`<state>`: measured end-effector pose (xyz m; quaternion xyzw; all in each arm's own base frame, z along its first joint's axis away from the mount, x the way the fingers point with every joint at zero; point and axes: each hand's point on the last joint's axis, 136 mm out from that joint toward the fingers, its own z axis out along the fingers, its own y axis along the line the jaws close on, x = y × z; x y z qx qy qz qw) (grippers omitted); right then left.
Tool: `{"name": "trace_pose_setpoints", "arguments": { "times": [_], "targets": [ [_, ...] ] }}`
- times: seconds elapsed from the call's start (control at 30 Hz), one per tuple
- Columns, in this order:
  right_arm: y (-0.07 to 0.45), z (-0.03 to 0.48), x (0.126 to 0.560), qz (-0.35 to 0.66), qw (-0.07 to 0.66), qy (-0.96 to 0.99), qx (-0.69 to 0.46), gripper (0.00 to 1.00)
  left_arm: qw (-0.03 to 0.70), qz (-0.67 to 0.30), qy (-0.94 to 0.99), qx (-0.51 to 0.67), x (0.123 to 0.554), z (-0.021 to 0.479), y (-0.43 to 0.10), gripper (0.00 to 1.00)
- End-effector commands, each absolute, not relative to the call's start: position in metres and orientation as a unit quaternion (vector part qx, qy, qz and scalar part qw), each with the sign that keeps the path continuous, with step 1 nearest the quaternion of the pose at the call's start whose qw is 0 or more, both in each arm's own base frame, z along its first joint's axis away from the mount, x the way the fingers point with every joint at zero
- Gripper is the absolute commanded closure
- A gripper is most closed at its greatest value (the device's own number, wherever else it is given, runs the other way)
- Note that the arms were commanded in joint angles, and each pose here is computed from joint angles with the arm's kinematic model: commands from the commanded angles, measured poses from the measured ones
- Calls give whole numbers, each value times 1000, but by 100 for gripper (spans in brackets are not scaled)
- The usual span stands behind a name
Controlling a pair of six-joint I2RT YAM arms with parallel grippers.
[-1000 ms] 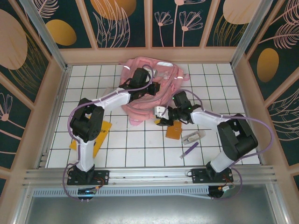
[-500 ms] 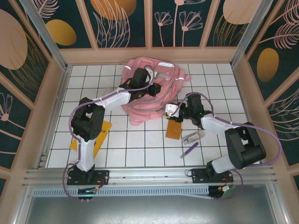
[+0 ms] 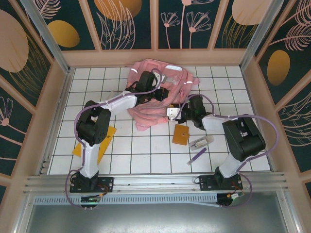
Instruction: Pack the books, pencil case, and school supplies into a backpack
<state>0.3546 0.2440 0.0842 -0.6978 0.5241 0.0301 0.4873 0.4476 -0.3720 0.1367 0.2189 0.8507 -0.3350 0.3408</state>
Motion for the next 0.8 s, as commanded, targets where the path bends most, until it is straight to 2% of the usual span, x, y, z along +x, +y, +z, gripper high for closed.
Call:
{"name": "trace_pose_setpoints", "arguments": {
  "times": [0.0,0.03,0.1,0.17,0.23,0.33,0.5,0.67,0.77],
  "targets": [
    [253,95,370,0,507,498,-704,63,360,-390,811,246,446,177,-394,100],
    [255,96,370,1,508,499,-702,69,361,-395,808,246,446,180,-396,100],
    [260,103,368,16,518,496,-696,89,362,-410,799,250,446,190,-397,100],
    [264,113,364,40,531,496,-686,100,363,-430,786,256,445,205,-395,100],
    [271,126,359,79,544,499,-670,100,378,-437,780,239,450,231,-380,81],
    [283,144,349,144,560,503,-643,100,388,-431,783,224,443,257,-354,66],
    [293,162,348,209,581,516,-594,100,344,-420,822,172,392,244,-316,60],
    [300,170,346,252,585,523,-567,100,281,-405,869,45,351,195,-279,57],
    [305,175,342,279,582,524,-555,100,220,-397,891,-3,334,166,-281,57]
  ]
}}
